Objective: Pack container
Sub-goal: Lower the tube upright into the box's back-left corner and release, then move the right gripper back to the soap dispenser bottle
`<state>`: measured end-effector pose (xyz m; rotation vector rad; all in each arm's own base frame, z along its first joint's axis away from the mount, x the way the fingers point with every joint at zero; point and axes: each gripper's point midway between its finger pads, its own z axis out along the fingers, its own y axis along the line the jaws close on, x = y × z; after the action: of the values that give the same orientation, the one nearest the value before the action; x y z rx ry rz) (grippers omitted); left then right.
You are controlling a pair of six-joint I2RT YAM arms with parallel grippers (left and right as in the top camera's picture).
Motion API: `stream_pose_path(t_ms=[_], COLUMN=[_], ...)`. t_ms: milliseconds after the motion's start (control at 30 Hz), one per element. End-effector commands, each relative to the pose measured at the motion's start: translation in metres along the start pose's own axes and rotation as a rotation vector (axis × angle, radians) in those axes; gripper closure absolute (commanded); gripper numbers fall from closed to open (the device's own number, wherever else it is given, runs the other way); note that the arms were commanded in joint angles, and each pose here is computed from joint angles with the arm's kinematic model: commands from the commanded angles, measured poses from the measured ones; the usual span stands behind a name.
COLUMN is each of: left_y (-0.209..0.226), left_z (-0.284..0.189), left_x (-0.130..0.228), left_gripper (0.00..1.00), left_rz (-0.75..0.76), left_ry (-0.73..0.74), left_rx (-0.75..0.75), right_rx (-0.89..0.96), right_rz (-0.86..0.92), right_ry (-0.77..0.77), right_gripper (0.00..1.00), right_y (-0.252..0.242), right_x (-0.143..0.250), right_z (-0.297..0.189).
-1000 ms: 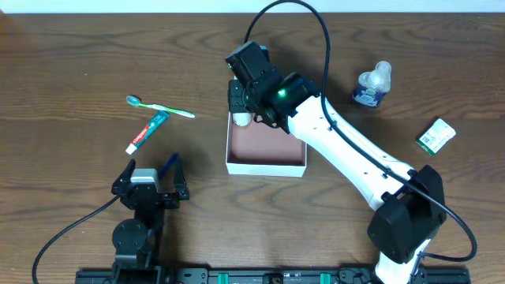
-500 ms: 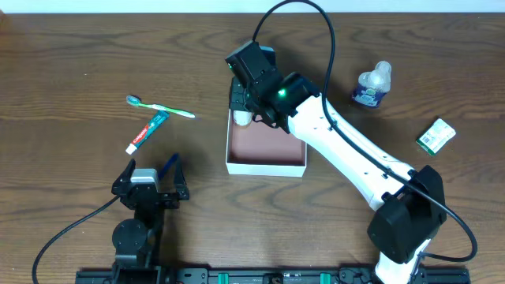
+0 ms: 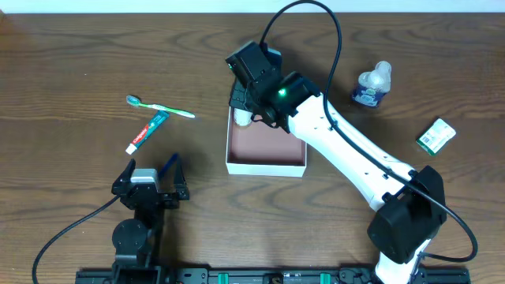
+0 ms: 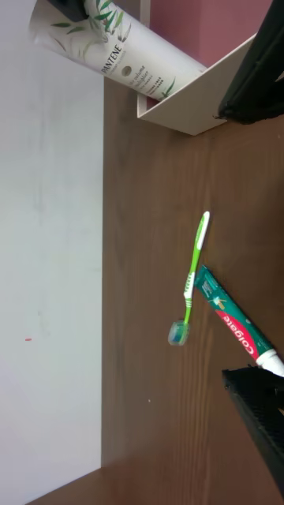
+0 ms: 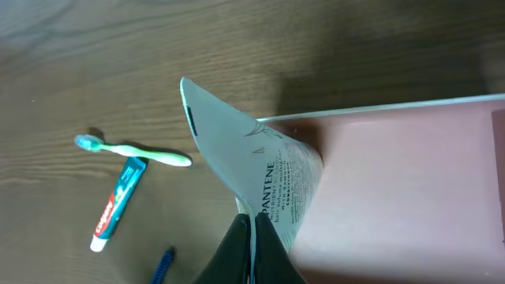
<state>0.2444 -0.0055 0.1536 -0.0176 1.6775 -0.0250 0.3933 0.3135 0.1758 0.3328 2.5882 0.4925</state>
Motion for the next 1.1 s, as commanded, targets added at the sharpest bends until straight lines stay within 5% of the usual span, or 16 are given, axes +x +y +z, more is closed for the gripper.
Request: stream_pose_path(t_ms=[0,133,200,567,833,1067], left_y=[0.003,0.003,0.003,0.003,0.003,0.003], left_z=[0.001,0.001,0.001,0.001,0.001,0.001], left_x=[0.018,0.018,0.018,0.018,0.018,0.018], left_gripper=[0.02,0.02,0.02,0.02,0.02,0.02], left_rz=[0.016,0.016,0.016,0.016,0.016,0.016], left_ry=[0.053,0.052,0.052,0.052,0.052,0.052], left_rx=[-0.015,-0.015,-0.015,-0.015,-0.015,-0.015], right_rx=[-0.010,-0.011,-0.010,-0.057,-0.145,0.051], right_rz=[0.032,-0.005,-0.020,-0.132,-0.263,-0.262], right_ry=[0.003,0.004,0.005,0.005,-0.098,-0.244], right_gripper=[0.88,0.39,0.25,0.19,0.04,0.01], right_y=[0.005,0.005,0.005,0.013,0.022,-0.046], right_x=[0.002,0.002,0.002,0.001,-0.022,-0.064], right_z=[-0.008,-0.008,-0.008,-0.020,-0.091,-0.152])
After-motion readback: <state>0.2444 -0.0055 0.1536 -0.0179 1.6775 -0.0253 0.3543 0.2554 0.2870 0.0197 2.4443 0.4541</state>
